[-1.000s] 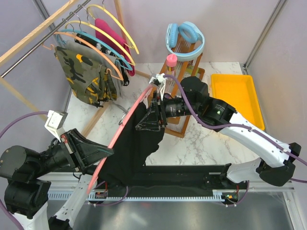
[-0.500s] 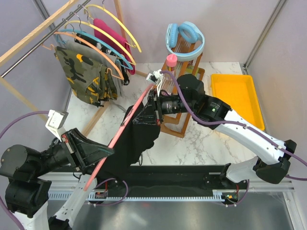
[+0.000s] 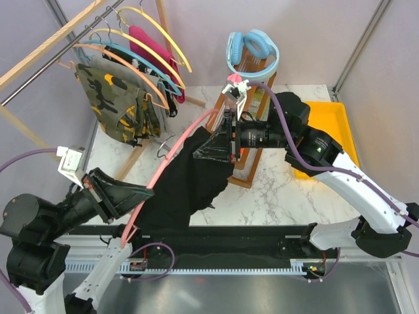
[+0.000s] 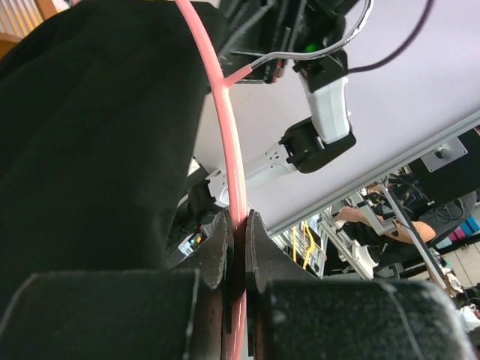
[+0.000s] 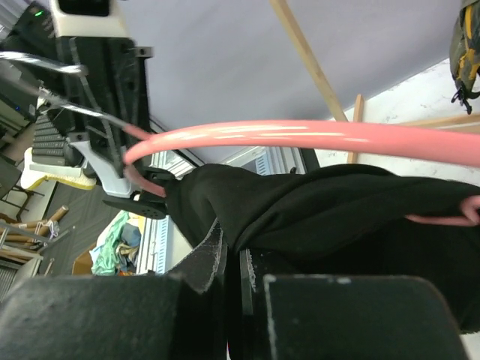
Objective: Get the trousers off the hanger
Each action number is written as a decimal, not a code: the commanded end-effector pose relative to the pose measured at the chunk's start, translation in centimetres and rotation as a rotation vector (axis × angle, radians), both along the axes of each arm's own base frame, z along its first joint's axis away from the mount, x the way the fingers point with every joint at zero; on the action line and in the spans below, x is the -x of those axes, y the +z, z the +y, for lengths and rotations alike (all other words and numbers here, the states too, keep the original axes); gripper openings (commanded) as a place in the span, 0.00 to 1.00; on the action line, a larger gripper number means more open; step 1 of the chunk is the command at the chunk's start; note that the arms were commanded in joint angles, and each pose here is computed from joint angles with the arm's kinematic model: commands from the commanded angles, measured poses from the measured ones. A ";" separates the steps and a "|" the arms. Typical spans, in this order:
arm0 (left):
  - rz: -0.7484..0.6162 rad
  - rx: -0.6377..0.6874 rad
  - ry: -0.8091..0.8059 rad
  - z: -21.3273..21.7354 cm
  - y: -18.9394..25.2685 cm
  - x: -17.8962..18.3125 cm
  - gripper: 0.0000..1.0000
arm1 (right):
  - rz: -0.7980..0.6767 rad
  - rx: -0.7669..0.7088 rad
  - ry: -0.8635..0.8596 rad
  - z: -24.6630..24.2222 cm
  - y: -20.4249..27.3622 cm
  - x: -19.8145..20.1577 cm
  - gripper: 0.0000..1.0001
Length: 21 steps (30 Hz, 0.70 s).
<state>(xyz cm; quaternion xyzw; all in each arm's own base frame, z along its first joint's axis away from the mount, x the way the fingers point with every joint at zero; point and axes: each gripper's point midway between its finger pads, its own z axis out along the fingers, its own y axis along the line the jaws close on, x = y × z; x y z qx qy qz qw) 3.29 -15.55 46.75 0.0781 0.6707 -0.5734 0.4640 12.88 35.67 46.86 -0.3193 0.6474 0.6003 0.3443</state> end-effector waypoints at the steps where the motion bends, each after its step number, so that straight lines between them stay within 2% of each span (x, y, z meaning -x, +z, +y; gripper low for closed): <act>1: 0.003 0.022 0.043 -0.2 0.7 -2.4 0.02 | -0.065 -0.065 0.065 -1.5 1.9 2.4 0.00; 5: -0.040 0.001 0.072 0.5 2.0 -1.5 0.02 | -0.065 -0.029 0.015 -2.2 0.6 1.5 0.00; 8: -0.015 -0.008 0.104 0.7 1.6 -2.3 0.02 | -0.086 -0.069 0.019 -3.3 2.7 2.2 0.00; 10: 0.003 -0.028 0.181 1.5 0.9 -3.3 0.02 | -0.106 -0.100 0.008 -4.4 4.1 3.0 0.00; 13: 0.051 -0.040 0.247 2.2 -0.3 -4.4 0.02 | -0.148 -0.143 -0.062 -6.5 5.9 3.4 0.00; 21: 0.129 -0.112 0.429 4.8 -2.8 -6.1 0.02 | -0.262 -0.174 -0.377 -12.4 9.8 1.7 0.00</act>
